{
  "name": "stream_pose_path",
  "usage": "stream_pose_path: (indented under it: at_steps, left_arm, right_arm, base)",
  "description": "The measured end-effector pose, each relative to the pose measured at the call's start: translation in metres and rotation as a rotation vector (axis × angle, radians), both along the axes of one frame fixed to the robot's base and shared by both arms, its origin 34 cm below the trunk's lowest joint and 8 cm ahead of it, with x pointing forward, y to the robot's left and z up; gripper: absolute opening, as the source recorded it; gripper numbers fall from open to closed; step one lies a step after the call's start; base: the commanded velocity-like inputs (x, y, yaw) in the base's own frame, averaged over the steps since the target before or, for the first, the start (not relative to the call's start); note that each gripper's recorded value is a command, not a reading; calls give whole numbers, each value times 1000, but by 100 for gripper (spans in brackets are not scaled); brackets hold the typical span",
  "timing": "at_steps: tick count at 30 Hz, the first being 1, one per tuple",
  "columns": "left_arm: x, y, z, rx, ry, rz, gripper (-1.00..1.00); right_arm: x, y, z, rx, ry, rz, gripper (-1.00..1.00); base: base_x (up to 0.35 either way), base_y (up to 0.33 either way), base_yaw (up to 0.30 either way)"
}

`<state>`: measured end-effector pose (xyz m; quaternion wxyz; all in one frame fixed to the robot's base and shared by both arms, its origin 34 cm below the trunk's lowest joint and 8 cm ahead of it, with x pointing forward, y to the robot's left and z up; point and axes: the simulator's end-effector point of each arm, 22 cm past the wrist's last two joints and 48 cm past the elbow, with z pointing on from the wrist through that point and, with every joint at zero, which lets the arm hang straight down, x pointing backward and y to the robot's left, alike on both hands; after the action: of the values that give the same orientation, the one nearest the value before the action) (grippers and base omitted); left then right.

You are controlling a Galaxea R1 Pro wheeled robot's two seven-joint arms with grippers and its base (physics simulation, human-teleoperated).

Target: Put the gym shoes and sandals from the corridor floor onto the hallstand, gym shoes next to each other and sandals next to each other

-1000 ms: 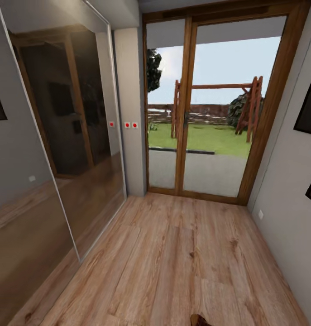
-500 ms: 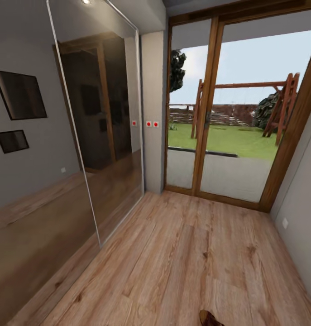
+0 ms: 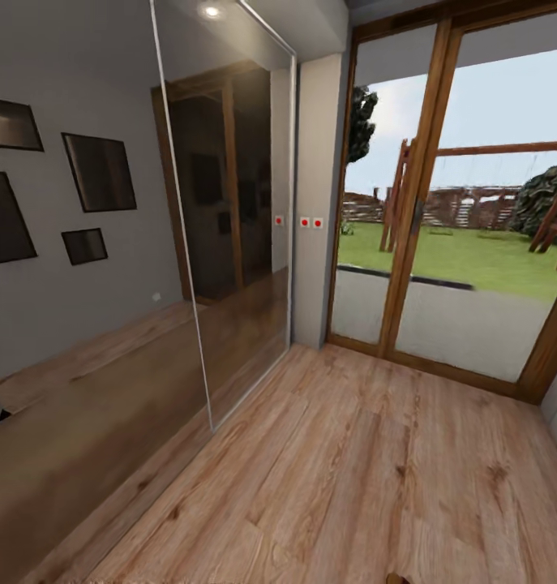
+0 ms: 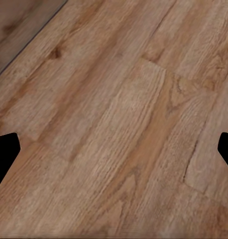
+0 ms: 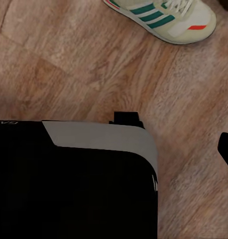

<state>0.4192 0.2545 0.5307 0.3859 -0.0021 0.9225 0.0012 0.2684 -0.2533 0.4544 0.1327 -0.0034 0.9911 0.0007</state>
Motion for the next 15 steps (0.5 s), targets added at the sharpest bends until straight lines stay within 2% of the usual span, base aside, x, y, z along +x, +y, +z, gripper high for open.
stream_pose_path:
  at_steps: [6, 15]
  left_arm:
    - [0, 0, 0, -1, 1, 1, 100]
    - [-1, 0, -15, -1, 0, 1, 100]
  right_arm:
    - [0, 0, 0, 0, 0, 0, 100]
    - [-1, 0, -15, 0, -1, 0, 100]
  base:
    - [0, 0, 297]
    - [0, 0, 297]
